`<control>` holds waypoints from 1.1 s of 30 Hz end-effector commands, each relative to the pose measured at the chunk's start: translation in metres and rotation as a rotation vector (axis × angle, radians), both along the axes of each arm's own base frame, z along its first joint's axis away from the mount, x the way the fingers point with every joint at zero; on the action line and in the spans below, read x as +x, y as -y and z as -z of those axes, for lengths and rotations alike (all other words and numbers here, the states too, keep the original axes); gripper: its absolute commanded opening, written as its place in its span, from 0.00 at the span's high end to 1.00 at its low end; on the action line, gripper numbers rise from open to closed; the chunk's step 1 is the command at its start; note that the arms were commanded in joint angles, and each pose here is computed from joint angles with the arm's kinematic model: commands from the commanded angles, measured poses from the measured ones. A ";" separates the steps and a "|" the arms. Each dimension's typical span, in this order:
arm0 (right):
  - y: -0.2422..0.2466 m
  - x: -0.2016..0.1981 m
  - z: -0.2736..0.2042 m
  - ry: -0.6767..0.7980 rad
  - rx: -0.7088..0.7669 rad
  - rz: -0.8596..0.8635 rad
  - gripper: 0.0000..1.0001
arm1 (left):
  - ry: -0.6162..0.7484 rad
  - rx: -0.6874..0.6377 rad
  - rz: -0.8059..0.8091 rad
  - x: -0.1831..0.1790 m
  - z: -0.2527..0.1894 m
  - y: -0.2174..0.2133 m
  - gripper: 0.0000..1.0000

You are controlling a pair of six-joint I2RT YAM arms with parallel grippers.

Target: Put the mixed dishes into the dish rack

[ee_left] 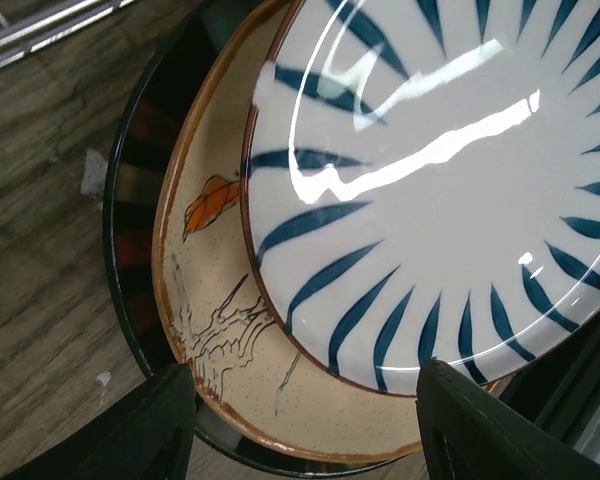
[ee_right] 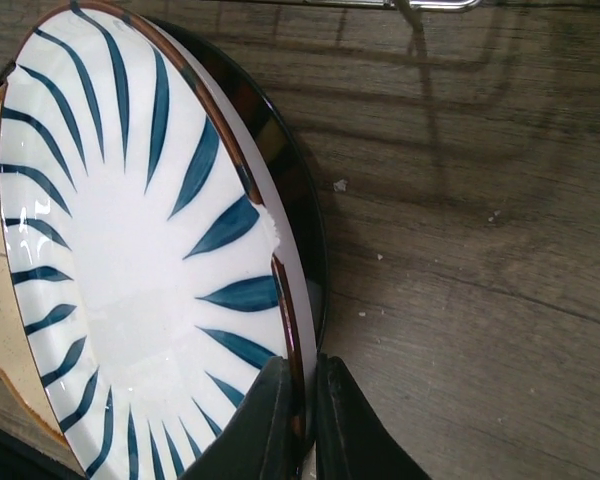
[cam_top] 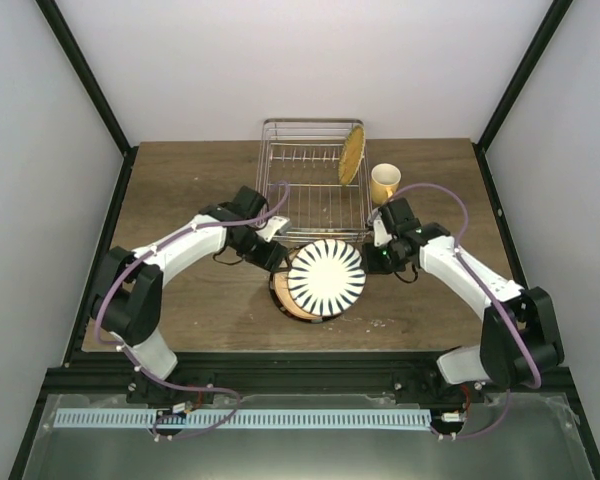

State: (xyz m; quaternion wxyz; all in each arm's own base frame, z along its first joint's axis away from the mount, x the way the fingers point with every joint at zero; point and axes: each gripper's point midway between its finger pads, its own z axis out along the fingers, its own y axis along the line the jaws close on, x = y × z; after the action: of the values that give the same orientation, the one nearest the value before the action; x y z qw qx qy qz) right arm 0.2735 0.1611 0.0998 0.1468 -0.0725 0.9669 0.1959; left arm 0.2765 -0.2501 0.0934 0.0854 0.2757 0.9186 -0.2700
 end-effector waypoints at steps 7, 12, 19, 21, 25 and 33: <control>-0.016 -0.001 -0.060 0.213 0.134 -0.094 0.99 | 0.040 -0.217 0.067 0.004 -0.011 0.029 0.38; -0.017 -0.010 -0.072 0.272 0.181 -0.110 0.99 | 0.053 -0.250 0.077 0.007 -0.009 0.034 0.38; -0.023 -0.011 -0.076 0.298 0.227 -0.123 0.99 | 0.067 -0.339 0.093 0.008 -0.026 0.044 0.39; -0.023 -0.009 -0.077 0.304 0.228 -0.121 0.99 | 0.063 -0.363 0.107 0.007 -0.030 0.047 0.39; -0.024 -0.002 -0.083 0.341 0.232 -0.113 0.99 | 0.039 -0.409 0.141 0.002 -0.038 0.052 0.41; -0.029 0.009 -0.094 0.380 0.255 -0.100 0.99 | 0.024 -0.441 0.160 0.000 -0.047 0.053 0.74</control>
State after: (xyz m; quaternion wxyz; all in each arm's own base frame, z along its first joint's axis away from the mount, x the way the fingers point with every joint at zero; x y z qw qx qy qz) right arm 0.2608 0.1670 0.1454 0.2528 -0.1225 0.9267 0.2495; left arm 0.2831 -0.2903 0.1217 0.1339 0.3020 0.8421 -0.4263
